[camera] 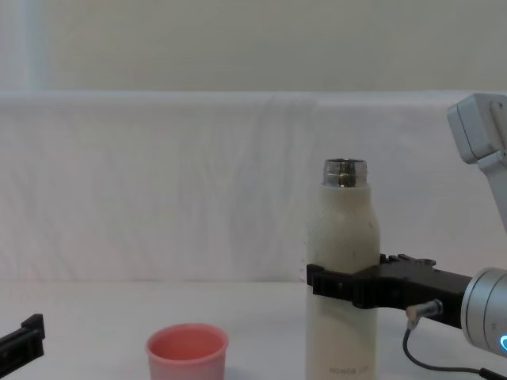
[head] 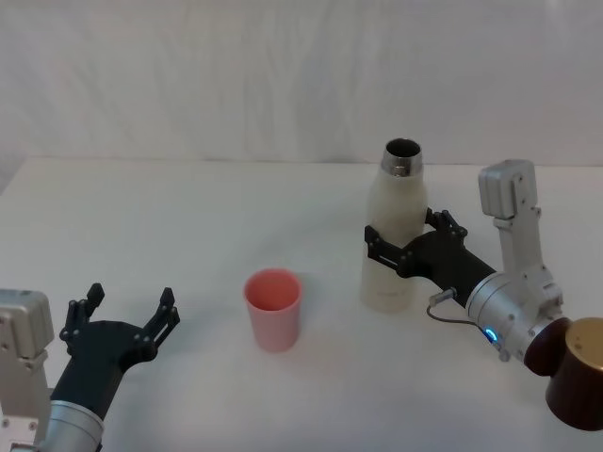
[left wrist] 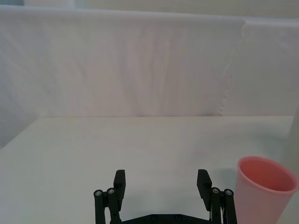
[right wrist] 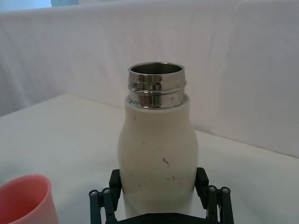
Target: Grasp the thermos with one hand and pour water into the cup lid.
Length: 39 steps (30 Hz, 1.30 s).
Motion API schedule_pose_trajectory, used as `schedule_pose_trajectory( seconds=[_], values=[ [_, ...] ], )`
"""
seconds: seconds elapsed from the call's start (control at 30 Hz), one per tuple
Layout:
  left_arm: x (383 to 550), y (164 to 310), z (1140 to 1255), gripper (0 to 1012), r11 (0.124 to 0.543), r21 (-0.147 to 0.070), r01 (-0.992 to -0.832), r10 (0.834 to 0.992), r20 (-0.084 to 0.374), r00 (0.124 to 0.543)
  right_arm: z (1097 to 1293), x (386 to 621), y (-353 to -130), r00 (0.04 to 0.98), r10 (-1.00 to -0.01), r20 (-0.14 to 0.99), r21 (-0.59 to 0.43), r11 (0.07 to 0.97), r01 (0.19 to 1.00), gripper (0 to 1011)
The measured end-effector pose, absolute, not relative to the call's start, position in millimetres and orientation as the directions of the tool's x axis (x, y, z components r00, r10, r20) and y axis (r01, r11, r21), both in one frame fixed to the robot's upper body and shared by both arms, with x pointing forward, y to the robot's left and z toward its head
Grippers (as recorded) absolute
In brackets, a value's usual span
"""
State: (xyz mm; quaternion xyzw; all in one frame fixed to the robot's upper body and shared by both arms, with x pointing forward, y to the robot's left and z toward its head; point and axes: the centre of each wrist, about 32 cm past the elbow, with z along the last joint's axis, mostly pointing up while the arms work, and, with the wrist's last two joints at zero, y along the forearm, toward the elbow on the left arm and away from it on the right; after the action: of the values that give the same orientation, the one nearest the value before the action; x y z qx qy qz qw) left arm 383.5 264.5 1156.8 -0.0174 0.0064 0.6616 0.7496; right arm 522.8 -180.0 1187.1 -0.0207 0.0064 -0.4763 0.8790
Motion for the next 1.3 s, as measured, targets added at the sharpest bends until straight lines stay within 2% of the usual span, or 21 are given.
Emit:
schedule_pose_trajectory(
  seconds=[1.3],
  values=[
    [383.5,264.5,1156.8,1001,0.124,-0.018,-0.992,0.992,-0.033,0.124,1187.4,537,-179,0.542,-0.840,0.002,-0.036,0.542,0.840,1000]
  ],
)
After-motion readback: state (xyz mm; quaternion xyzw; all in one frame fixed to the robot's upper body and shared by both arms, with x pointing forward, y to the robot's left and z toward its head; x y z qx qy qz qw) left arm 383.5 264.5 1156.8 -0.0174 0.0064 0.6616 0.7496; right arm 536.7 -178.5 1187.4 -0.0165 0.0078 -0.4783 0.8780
